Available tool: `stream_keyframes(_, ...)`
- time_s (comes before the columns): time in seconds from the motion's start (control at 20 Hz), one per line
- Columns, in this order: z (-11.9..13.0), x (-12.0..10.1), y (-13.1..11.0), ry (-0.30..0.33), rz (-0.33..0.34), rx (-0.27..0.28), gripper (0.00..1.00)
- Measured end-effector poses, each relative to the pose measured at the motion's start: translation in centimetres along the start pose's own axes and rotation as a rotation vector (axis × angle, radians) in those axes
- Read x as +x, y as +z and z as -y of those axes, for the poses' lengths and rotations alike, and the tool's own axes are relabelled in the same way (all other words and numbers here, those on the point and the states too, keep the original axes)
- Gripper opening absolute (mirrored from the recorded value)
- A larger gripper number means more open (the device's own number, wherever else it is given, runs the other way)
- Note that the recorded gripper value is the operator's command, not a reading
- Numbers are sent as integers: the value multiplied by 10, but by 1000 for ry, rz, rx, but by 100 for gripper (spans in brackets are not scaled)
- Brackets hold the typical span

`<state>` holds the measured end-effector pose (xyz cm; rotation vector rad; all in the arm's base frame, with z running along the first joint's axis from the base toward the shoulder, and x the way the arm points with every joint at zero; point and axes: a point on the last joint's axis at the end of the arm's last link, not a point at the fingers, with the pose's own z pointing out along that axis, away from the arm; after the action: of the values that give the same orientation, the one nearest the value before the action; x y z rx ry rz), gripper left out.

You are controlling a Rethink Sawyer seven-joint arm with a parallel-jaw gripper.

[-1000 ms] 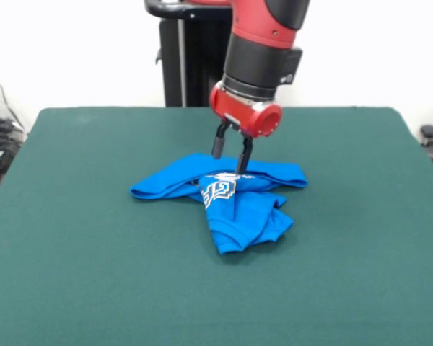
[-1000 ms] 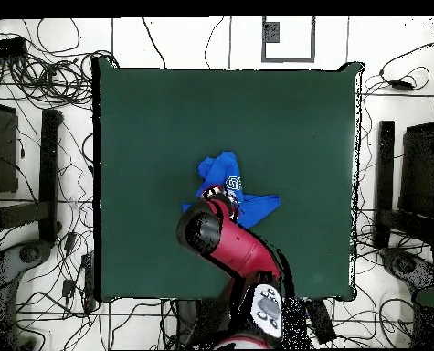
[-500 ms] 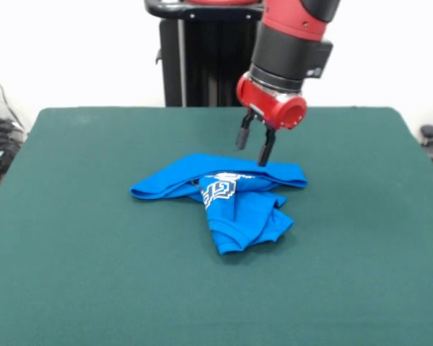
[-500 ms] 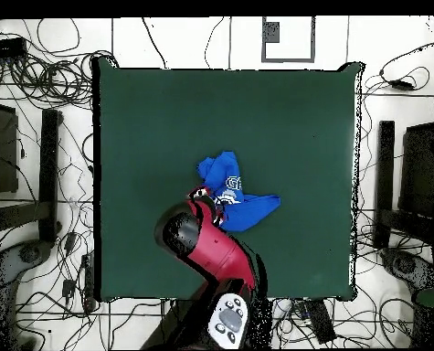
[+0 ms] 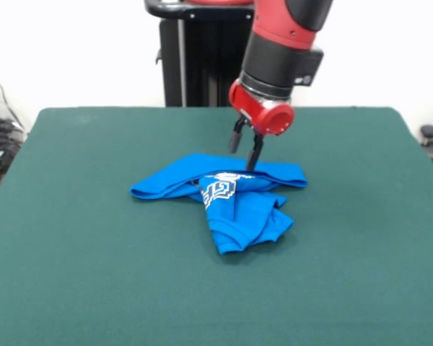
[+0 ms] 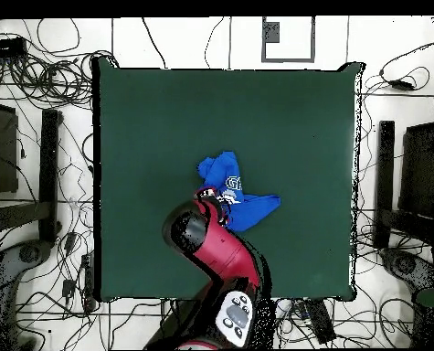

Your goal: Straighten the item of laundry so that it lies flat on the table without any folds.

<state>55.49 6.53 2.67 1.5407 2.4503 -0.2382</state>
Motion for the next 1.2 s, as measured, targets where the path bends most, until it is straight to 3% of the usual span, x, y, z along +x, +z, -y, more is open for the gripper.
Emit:
stream_keyframes(0.55,7,-36,15,60,56,-16,100)
stream_keyframes(1.2,5,-14,29,60,25,-3,100)
